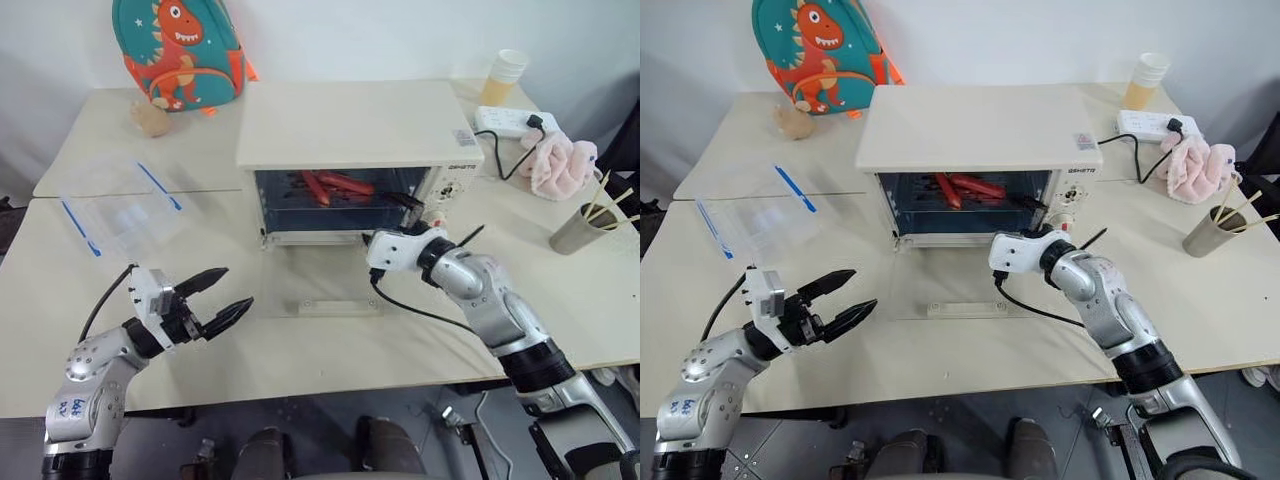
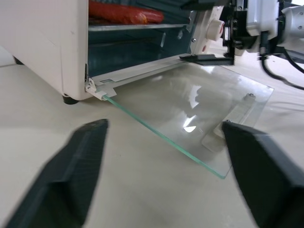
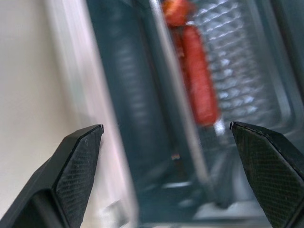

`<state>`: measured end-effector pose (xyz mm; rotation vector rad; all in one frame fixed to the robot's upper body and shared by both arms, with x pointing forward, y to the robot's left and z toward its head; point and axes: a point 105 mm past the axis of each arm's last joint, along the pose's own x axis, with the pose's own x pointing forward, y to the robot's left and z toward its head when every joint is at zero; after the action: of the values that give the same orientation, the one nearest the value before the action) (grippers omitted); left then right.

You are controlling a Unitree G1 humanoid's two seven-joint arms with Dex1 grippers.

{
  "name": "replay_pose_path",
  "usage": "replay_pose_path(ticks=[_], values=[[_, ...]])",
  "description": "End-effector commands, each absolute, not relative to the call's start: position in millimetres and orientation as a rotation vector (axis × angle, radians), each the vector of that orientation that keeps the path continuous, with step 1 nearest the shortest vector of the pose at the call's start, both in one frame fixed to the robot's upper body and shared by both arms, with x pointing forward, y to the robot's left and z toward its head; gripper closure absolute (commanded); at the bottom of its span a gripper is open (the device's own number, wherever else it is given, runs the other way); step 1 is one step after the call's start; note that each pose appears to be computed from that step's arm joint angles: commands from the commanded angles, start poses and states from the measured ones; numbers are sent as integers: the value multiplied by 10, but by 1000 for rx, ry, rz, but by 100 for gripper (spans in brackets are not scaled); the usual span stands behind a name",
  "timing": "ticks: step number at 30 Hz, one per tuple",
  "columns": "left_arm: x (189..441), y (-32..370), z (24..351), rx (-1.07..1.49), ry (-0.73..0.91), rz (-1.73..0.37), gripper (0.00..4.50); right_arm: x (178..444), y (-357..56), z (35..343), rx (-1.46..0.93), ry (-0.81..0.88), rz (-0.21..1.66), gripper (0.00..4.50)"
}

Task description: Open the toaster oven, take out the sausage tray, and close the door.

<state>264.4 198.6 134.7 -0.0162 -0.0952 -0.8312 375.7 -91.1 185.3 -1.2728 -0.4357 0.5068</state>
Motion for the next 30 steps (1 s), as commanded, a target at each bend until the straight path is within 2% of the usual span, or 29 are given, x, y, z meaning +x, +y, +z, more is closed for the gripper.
replay_pose_path(ticks=[1, 4, 11, 27, 30], values=[[2591, 2016, 1515, 22, -179, -793, 4, 3797, -764, 1958, -1320, -547, 450, 0], [2576, 2025, 1522, 25, -183, -780, 0, 3852, -651, 1951, -1372, -589, 436, 60], [2591, 2054, 1550, 17, -202, -743, 0, 3843, -565, 1934, -1407, -645, 433, 290], [2625, 1999, 1597, 20, -214, -752, 0, 3969, -466, 1904, -1461, -621, 428, 290], [2632, 1999, 1607, 22, -216, -753, 0, 3961, -431, 1906, -1454, -626, 431, 353]])
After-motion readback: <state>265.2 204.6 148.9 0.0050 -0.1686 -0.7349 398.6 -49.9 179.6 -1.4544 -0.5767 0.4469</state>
